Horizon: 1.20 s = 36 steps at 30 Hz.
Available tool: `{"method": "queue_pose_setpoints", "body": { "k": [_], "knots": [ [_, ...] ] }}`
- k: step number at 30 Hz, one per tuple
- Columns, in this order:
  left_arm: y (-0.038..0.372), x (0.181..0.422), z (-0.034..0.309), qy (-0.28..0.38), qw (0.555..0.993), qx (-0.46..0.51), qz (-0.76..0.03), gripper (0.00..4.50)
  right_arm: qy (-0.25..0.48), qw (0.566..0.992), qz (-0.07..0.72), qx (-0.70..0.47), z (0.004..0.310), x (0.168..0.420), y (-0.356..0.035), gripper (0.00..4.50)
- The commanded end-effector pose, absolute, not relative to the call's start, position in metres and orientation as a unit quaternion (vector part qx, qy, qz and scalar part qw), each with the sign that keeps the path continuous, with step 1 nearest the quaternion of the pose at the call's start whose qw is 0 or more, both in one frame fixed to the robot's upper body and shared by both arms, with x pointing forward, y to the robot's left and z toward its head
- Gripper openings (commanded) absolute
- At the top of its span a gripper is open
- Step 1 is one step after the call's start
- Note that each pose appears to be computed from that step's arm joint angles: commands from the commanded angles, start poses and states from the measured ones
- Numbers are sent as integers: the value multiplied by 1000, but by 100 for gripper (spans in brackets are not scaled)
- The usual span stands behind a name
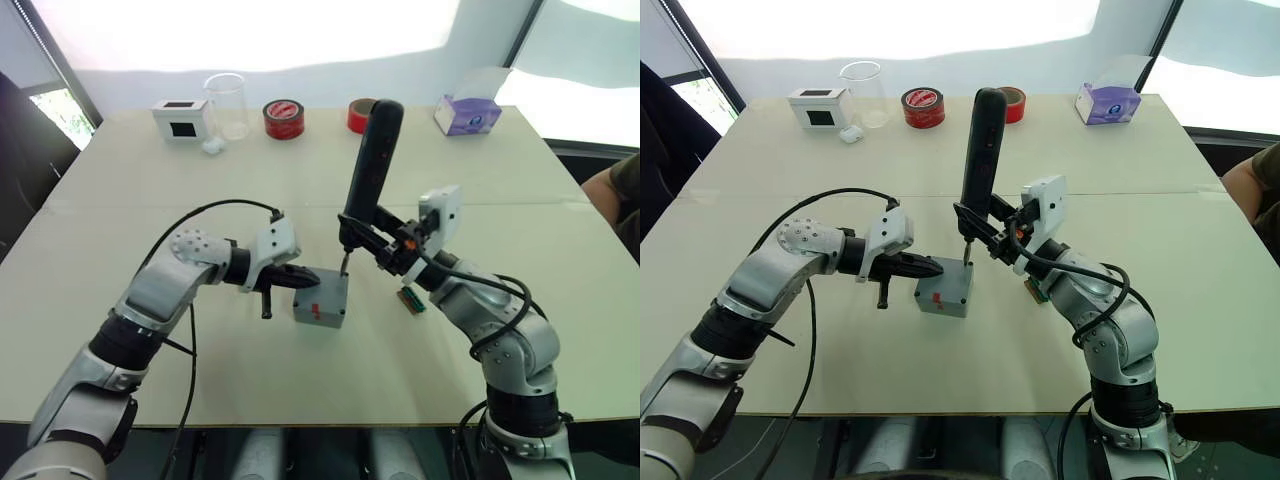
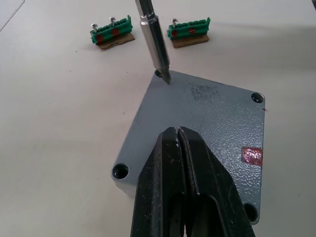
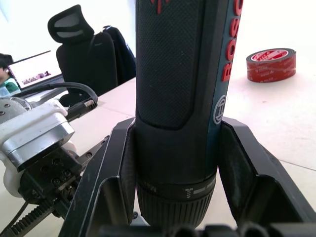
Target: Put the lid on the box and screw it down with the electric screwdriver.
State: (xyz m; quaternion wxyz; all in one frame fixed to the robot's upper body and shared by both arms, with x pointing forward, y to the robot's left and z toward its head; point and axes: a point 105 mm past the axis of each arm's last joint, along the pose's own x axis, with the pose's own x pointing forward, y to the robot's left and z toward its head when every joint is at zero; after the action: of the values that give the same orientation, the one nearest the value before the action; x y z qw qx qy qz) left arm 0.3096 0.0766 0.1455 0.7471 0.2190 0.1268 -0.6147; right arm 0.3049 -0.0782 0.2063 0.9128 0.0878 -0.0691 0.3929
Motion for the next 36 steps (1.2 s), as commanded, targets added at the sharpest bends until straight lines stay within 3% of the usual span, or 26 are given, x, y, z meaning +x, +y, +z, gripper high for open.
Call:
{"method": "queue_pose_setpoints", "body": {
  "k": [1, 17, 28, 36],
  "knots": [
    [79, 308, 137, 142, 748, 218, -610, 0, -98, 911, 395, 72, 215, 302, -79, 173],
    [75, 306, 137, 143, 745, 218, -613, 0, -93, 920, 376, 55, 209, 308, -91, 173],
    [78, 305, 129, 154, 742, 229, -611, 0, -8, 924, 381, -7, 159, 308, -79, 173],
    [77, 303, 126, 157, 742, 232, -609, 0, 14, 923, 385, -2, 144, 305, -78, 173]
  ]
}}
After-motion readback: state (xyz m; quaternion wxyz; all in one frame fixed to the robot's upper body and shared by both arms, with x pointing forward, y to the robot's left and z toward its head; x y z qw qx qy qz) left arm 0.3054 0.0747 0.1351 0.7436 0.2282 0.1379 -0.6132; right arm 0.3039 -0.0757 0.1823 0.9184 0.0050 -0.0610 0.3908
